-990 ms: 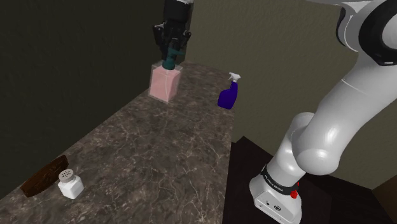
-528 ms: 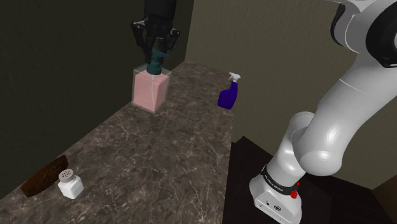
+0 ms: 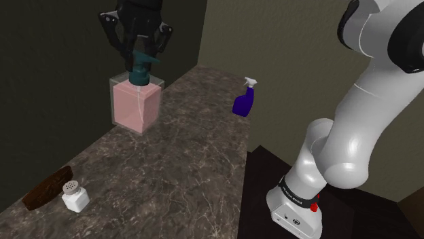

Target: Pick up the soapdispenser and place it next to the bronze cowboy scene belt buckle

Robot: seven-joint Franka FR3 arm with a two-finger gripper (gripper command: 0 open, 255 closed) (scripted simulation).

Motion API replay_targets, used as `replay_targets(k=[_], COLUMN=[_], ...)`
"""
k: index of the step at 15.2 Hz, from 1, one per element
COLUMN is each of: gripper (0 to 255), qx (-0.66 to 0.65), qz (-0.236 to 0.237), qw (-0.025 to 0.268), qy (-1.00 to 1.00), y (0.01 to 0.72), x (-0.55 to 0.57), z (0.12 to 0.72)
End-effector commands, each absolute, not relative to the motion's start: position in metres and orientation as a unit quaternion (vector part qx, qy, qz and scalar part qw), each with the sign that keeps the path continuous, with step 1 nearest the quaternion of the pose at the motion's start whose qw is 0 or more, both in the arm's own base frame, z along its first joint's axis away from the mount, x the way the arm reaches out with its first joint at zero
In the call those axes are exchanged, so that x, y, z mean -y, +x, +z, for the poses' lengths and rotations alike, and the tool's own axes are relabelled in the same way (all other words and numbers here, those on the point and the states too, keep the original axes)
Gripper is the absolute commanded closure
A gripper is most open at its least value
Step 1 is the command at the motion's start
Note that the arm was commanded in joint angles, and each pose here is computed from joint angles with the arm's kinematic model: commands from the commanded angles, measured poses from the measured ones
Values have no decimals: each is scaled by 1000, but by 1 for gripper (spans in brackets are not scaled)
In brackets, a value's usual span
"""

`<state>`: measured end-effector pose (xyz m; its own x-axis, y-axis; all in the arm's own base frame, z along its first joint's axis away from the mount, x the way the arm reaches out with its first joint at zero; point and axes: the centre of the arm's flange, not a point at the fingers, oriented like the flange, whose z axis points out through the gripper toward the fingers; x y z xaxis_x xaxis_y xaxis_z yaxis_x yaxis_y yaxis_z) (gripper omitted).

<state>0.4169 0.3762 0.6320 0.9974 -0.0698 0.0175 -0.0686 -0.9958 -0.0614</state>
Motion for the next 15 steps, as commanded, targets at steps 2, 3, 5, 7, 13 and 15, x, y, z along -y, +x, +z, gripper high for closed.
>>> replay_targets(k=[2,3,5,7,13,15], gripper=[255,255,255,255,255,255], qx=[-36,-36,-36,-36,-36,-36], qz=[-10,-10,-10,-10,-10,-10], qw=[31,31,31,31,31,31], qy=[-999,-999,-999,-999,-999,-999], y=[399,394,384,373,339,339], x=[-411,-423,-446,-470,-548,-548], z=[637,639,643,646,658,648])
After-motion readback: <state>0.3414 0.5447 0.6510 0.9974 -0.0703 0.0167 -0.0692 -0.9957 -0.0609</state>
